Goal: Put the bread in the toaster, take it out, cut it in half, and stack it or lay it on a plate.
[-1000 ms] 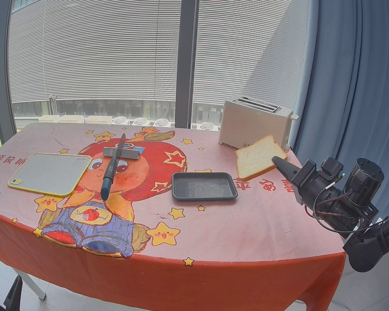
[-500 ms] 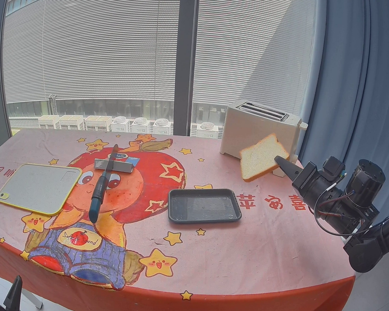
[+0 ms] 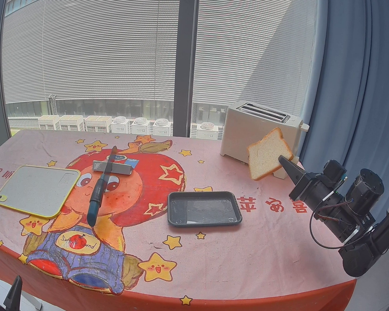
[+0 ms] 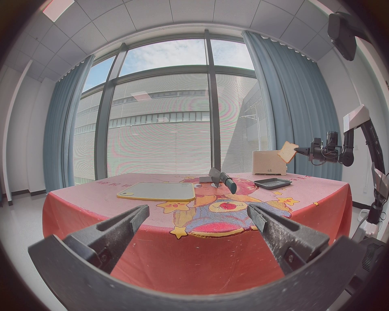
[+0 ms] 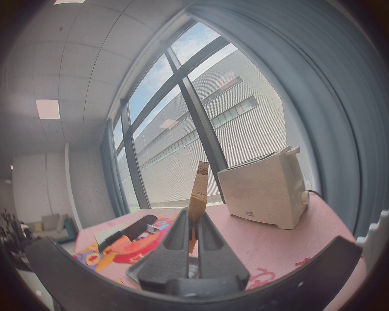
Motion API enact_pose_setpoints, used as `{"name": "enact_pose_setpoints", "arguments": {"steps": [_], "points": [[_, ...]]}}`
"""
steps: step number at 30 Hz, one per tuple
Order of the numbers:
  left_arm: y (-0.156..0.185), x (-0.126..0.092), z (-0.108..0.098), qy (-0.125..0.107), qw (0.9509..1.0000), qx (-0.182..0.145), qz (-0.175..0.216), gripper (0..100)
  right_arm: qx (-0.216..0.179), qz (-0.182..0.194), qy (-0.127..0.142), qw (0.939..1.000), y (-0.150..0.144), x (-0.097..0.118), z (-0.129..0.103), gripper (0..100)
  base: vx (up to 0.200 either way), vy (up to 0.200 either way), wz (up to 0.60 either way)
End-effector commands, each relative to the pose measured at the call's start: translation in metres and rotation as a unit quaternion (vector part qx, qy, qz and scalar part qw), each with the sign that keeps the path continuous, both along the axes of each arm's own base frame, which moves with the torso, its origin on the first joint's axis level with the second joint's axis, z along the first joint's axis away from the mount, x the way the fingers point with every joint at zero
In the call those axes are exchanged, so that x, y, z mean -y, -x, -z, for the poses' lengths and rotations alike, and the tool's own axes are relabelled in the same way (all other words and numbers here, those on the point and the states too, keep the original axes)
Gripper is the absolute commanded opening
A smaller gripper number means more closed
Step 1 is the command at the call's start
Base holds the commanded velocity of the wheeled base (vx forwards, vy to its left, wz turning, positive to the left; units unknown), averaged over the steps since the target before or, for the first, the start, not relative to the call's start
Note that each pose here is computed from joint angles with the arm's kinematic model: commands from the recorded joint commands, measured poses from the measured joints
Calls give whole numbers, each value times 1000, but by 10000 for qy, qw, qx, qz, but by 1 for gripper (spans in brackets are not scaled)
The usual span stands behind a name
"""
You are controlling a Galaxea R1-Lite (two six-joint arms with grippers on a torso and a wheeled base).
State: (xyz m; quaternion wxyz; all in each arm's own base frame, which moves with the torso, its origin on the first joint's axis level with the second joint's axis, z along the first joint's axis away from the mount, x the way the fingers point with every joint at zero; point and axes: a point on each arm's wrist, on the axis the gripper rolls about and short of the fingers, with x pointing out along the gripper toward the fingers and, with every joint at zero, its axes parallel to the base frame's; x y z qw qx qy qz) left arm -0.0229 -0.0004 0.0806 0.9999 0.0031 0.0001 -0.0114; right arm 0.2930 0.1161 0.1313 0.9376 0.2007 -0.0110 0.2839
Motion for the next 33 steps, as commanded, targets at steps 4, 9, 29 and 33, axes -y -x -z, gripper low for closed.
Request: {"name": "enact_pose_setpoints", "arguments": {"steps": [4, 9, 29, 33], "points": [[0, 0, 5, 0, 10000, -7, 1, 100, 147, 279, 578, 9978, -3, 15, 10, 0, 0, 0, 0], [0, 0, 5, 0, 10000, -7, 1, 100, 299, 438, 999, 9936, 1, 24, 11, 0, 0, 0, 0], [0, 0, 5, -8, 10000, -6, 1, 100, 550, 661, 860, 9926, 1, 36, -7, 0, 0, 0, 0], [0, 0, 5, -8, 10000, -6, 1, 100, 600, 671, 813, 9926, 3, 37, -12, 0, 0, 0, 0]]}}
